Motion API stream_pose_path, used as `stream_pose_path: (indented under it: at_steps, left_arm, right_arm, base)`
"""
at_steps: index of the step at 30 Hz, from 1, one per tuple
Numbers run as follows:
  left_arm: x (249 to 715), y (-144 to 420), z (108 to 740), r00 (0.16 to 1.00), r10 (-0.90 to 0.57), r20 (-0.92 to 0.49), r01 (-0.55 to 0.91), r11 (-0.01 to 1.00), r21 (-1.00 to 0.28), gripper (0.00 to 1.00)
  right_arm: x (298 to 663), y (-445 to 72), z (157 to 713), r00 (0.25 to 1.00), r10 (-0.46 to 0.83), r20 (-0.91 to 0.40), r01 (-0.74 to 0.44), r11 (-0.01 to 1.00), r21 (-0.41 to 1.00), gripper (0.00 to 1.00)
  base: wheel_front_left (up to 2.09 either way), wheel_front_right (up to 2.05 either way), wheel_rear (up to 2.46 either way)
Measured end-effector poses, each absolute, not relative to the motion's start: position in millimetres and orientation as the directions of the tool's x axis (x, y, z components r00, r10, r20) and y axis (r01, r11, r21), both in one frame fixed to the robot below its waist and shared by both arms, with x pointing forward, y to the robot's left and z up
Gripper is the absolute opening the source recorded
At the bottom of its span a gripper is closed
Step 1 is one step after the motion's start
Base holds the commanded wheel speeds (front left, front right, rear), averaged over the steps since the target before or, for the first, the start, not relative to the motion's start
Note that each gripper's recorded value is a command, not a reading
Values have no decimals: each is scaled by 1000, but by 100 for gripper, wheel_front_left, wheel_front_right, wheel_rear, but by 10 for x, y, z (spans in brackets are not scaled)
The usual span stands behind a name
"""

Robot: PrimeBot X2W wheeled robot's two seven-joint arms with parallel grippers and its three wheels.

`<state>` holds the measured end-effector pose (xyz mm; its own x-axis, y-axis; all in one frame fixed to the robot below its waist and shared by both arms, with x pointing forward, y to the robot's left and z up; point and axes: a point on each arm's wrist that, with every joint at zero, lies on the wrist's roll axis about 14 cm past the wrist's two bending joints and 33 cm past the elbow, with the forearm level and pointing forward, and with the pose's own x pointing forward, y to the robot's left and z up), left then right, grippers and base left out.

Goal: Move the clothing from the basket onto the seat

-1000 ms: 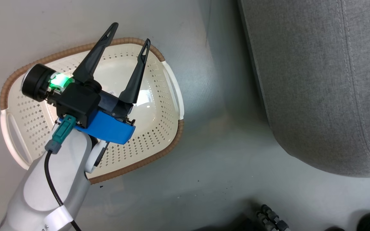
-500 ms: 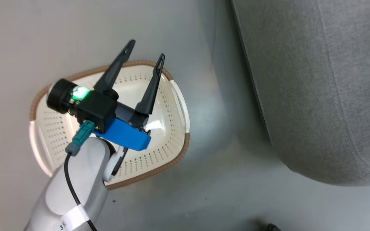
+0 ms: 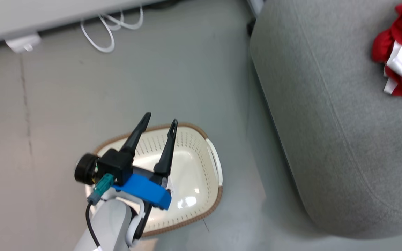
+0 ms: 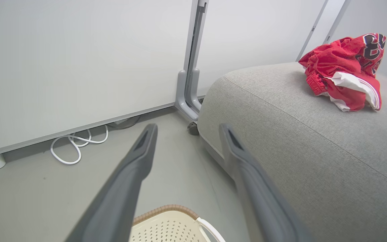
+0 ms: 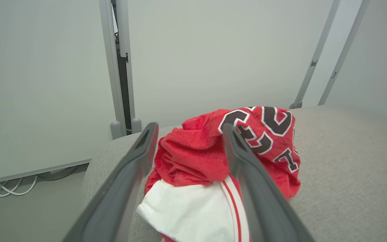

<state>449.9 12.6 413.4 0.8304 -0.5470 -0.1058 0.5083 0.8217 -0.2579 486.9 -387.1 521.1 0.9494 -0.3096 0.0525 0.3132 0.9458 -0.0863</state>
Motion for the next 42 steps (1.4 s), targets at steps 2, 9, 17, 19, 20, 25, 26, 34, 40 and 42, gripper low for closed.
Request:
stream_pose_path:
  at_steps: [2, 9, 17, 19, 20, 25, 26, 34, 40, 42]
  left_arm:
    - [4418, 208, 4225, 847, -522, -100, 485, 836, -256, 100]
    - [4128, 538, 4475, 900, -428, -77, 400, 884, -241, 100]
    - [3874, 975, 4617, 953, -299, -57, 278, 931, -235, 100]
    - [3826, 1078, 4640, 962, -268, -52, 249, 940, -234, 100]
    - [3807, 1124, 4652, 966, -254, -50, 237, 943, -232, 100]
    - [3707, 1303, 4669, 978, -202, -47, 186, 956, -229, 100]
    - [3699, 1342, 4683, 981, -189, -43, 174, 958, -229, 100]
    - [3619, 1599, 4697, 993, -111, -40, 99, 969, -225, 100]
    - [3568, 1710, 4687, 996, -78, -43, 67, 973, -222, 100]
    - [3555, 1746, 4683, 997, -67, -44, 56, 973, -222, 100]
  right_arm:
    - [4776, -3757, 5262, 955, -290, 58, 294, 953, -72, 100]
    - [4474, -3278, 5377, 975, -207, 74, 209, 978, -16, 100]
    - [4294, -2697, 5471, 991, -95, 95, 93, 995, 33, 100]
    - [4252, -2554, 5474, 993, -67, 99, 63, 997, 43, 100]
    - [4231, -2489, 5473, 994, -52, 99, 48, 998, 39, 100]
    - [4114, -2246, 5476, 994, -10, 108, 5, 999, 49, 100]
    - [4096, -2199, 5471, 994, -3, 110, -3, 999, 51, 100]
    - [3980, -1917, 5399, 993, 44, 106, -52, 996, 71, 100]
    - [3948, -1737, 5317, 992, 85, 89, -91, 994, 66, 100]
    - [3951, -1689, 5311, 991, 97, 90, -103, 993, 64, 100]
  base:
    - [0, 0, 0]
    - [0, 0, 0]
    - [0, 0, 0]
    - [0, 0, 0]
    - [0, 0, 0]
    - [0, 0, 0]
    - [0, 0, 0]
    - [0, 0, 0]
    - [0, 0, 0]
    - [0, 0, 0]
